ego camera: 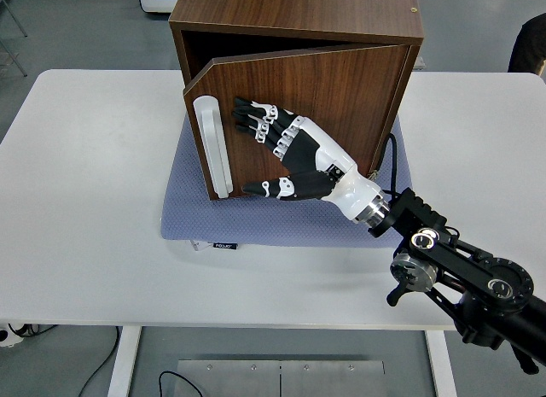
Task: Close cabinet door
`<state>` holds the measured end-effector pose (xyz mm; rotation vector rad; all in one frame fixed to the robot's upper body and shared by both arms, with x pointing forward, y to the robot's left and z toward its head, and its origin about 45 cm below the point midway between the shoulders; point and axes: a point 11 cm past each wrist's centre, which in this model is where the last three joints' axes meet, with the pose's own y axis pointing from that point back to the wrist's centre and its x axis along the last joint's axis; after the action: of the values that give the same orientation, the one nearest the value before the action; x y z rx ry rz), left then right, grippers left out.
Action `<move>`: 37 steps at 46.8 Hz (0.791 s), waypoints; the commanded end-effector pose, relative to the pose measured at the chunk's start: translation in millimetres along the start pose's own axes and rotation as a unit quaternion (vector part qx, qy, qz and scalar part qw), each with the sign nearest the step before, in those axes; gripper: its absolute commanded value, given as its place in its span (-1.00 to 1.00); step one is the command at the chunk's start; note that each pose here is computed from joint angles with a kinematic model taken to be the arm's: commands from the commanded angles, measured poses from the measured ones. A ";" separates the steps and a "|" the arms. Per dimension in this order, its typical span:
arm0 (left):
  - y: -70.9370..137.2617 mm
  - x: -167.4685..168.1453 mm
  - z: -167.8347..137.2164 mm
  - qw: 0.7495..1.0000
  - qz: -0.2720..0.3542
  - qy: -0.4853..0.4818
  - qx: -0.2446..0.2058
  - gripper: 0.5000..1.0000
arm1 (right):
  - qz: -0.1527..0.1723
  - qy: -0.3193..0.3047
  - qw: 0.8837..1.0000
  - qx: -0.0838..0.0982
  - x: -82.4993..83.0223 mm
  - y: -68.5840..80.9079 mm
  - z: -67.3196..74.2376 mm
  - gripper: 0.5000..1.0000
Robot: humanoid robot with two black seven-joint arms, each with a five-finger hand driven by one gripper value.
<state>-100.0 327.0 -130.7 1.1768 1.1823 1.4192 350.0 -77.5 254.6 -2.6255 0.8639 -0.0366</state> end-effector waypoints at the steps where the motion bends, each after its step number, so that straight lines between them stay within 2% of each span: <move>1: 0.0 0.1 0.0 1.000 0.000 0.000 0.000 1.00 | -0.002 0.001 1.000 -0.006 0.0 -2.1 2.1 1.00; 12: 0.0 0.1 0.0 1.000 0.000 0.000 0.000 1.00 | 0.006 0.008 1.000 -0.015 6.0 -4.8 7.6 1.00; 23: 0.0 0.1 0.0 1.000 0.000 0.000 0.000 1.00 | 0.006 0.011 1.000 -0.019 7.0 -15.0 9.7 1.00; 37: 0.0 0.1 0.0 1.000 0.000 0.000 0.000 1.00 | 0.017 0.011 0.999 -0.032 12.8 -23.3 14.7 1.00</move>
<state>-100.0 327.0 -130.7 1.1768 1.1823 1.4193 374.3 -63.4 249.0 -2.6744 0.9261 -0.0343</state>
